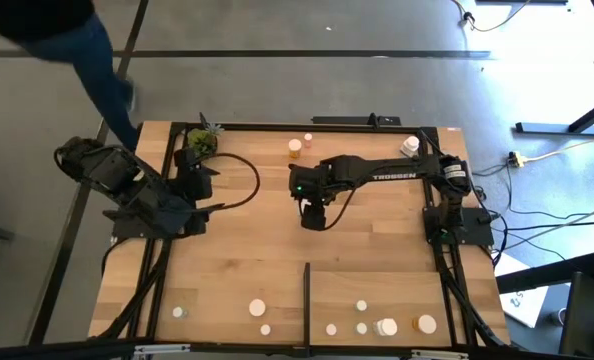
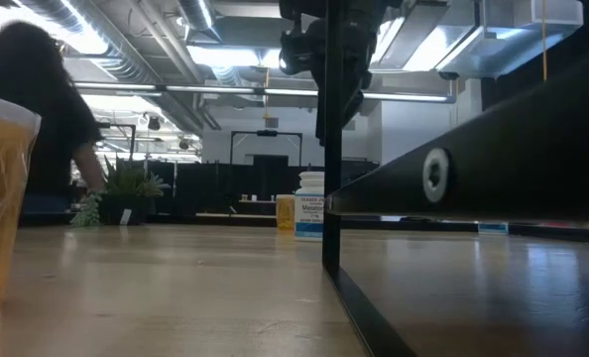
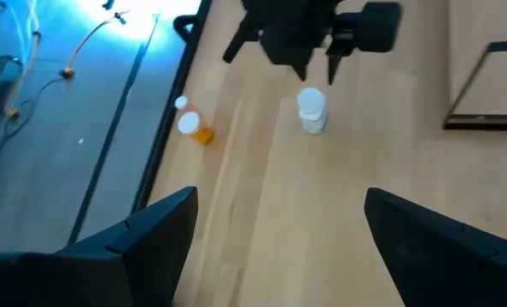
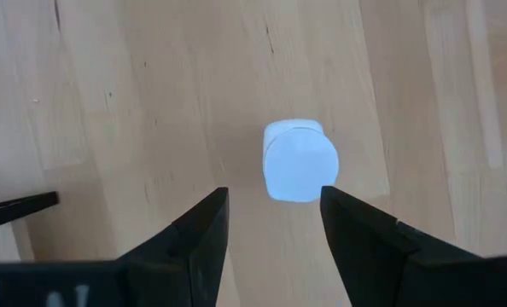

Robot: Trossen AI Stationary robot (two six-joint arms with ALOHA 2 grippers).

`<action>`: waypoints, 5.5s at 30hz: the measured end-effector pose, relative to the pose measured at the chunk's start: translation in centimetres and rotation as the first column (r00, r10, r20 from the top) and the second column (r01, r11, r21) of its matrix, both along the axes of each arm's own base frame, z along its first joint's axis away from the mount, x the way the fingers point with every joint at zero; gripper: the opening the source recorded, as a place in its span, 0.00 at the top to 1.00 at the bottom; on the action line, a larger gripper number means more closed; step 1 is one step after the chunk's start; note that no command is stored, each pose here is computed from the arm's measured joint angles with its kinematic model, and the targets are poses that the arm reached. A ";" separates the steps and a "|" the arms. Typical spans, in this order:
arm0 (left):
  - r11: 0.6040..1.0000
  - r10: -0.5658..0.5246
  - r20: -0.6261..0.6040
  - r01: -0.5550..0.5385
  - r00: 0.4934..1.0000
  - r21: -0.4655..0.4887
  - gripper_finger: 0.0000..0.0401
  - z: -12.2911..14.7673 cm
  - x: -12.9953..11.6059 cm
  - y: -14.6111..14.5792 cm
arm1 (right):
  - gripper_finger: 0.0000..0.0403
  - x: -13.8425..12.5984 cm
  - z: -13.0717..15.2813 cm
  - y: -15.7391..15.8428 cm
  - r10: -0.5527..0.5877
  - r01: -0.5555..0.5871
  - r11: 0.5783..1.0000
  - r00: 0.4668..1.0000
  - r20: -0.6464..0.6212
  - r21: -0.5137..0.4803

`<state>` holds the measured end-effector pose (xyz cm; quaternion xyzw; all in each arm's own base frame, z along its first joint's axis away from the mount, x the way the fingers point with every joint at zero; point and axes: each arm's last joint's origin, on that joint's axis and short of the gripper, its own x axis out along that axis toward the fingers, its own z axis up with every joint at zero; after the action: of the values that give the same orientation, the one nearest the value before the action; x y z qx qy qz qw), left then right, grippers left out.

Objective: Pick and place medicine bottles onto shelf by color
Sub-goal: Put the bottom white pill bottle on the shelf aligned with the other white pill bottle

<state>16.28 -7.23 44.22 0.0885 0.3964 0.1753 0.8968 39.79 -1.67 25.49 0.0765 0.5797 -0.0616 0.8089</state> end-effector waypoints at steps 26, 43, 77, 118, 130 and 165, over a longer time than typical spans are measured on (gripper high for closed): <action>0.998 -0.045 -0.042 0.047 0.998 0.050 0.18 -0.2 0.5 0.3 | 0.53 0.6 0.2 0.0 0.002 -0.002 1.000 0.998 0.065 -0.003; 0.998 -0.045 -0.042 0.047 0.998 0.050 0.18 -0.2 0.5 0.3 | 0.34 0.5 0.0 0.3 0.037 -0.038 0.999 0.998 0.056 0.020; 0.998 -0.045 -0.041 0.047 0.998 0.049 0.18 -0.2 0.5 0.2 | 0.31 1.5 -3.7 -1.5 0.060 -0.062 0.997 0.998 -0.032 -0.055; 0.998 -0.044 -0.040 0.046 0.998 0.050 0.18 -0.2 0.5 0.2 | 0.56 2.2 -6.4 -0.6 0.117 -0.122 0.992 0.985 -0.125 -0.034; 0.997 -0.055 -0.047 0.058 0.997 0.059 0.18 -0.2 0.5 0.2 | 0.56 1.8 -1.6 3.6 0.213 -0.222 0.975 0.955 -0.206 -0.019; 0.935 -0.352 0.028 0.352 0.936 -0.046 0.18 0.2 3.0 -0.5 | 0.56 -7.8 11.4 15.6 0.130 -0.134 0.990 0.987 -0.098 -0.041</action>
<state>19.30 -7.77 44.44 0.1336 0.3700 0.0027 0.9194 31.96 13.93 36.88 0.0155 0.6198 -0.0253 0.7842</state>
